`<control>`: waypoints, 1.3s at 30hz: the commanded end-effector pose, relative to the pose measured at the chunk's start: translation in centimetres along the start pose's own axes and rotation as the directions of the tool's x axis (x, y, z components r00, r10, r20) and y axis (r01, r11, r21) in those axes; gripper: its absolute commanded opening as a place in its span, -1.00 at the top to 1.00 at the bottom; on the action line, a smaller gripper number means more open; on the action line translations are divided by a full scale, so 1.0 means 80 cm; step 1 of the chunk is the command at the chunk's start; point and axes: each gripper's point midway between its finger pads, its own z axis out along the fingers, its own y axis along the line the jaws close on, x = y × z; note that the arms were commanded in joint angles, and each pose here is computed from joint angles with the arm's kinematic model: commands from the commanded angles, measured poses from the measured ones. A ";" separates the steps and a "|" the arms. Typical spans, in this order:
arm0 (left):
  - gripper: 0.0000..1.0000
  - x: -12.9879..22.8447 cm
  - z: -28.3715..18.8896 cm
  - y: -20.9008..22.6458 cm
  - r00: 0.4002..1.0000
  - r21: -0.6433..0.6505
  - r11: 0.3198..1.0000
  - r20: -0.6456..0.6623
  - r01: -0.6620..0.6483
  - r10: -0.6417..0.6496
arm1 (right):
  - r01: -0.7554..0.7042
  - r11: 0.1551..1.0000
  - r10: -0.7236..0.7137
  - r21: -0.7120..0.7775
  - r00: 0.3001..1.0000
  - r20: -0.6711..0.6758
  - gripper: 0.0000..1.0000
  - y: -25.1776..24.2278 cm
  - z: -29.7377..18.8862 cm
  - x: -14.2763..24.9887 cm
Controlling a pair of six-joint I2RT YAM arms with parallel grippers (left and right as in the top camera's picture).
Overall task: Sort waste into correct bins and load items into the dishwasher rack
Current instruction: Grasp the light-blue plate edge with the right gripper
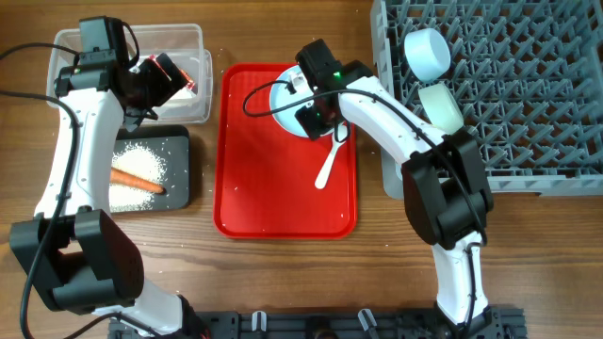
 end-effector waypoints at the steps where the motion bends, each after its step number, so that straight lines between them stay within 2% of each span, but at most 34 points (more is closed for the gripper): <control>1: -1.00 -0.007 -0.010 -0.006 1.000 0.020 1.000 0.019 0.007 -0.008 | 0.116 0.993 -0.117 0.008 0.993 0.013 0.02 -0.002 -0.003 0.001; 7: -1.00 -0.007 -0.010 -0.006 1.000 0.020 1.000 0.019 0.007 -0.007 | 0.117 0.993 -0.117 -0.014 0.993 -0.018 0.05 0.004 0.018 0.023; 15: -1.00 -0.007 -0.010 -0.006 1.000 0.020 1.000 0.019 0.007 -0.008 | 0.106 0.994 -0.106 -0.012 0.994 0.001 0.26 0.004 0.031 0.027; 18: -1.00 -0.007 -0.010 -0.006 1.000 0.020 1.000 0.019 0.007 -0.008 | 0.010 1.000 -0.009 -0.009 1.000 0.024 0.30 0.003 0.007 0.010; 22: -1.00 -0.007 -0.010 -0.006 1.000 0.020 1.000 0.019 0.007 -0.008 | -0.197 0.980 0.197 -0.015 0.976 0.089 0.16 0.000 -0.049 -0.014; 25: -1.00 -0.007 -0.010 -0.006 1.000 0.020 1.000 0.019 0.007 -0.007 | -0.426 0.905 0.424 -0.008 0.899 0.111 0.17 -0.012 -0.074 -0.013; 28: -1.00 -0.007 -0.010 -0.006 1.000 0.020 1.000 0.019 0.007 -0.008 | -0.551 0.834 0.547 0.035 0.834 0.077 0.25 -0.025 -0.063 0.007; 35: -1.00 -0.007 -0.010 -0.006 1.000 0.020 1.000 0.019 0.007 -0.008 | -0.608 0.778 0.619 0.158 0.785 -0.030 0.31 -0.041 -0.006 0.063; 39: -1.00 -0.007 -0.010 -0.006 1.000 0.020 1.000 0.019 0.007 -0.007 | -0.618 0.766 0.635 0.178 0.770 -0.059 0.34 -0.051 0.007 0.076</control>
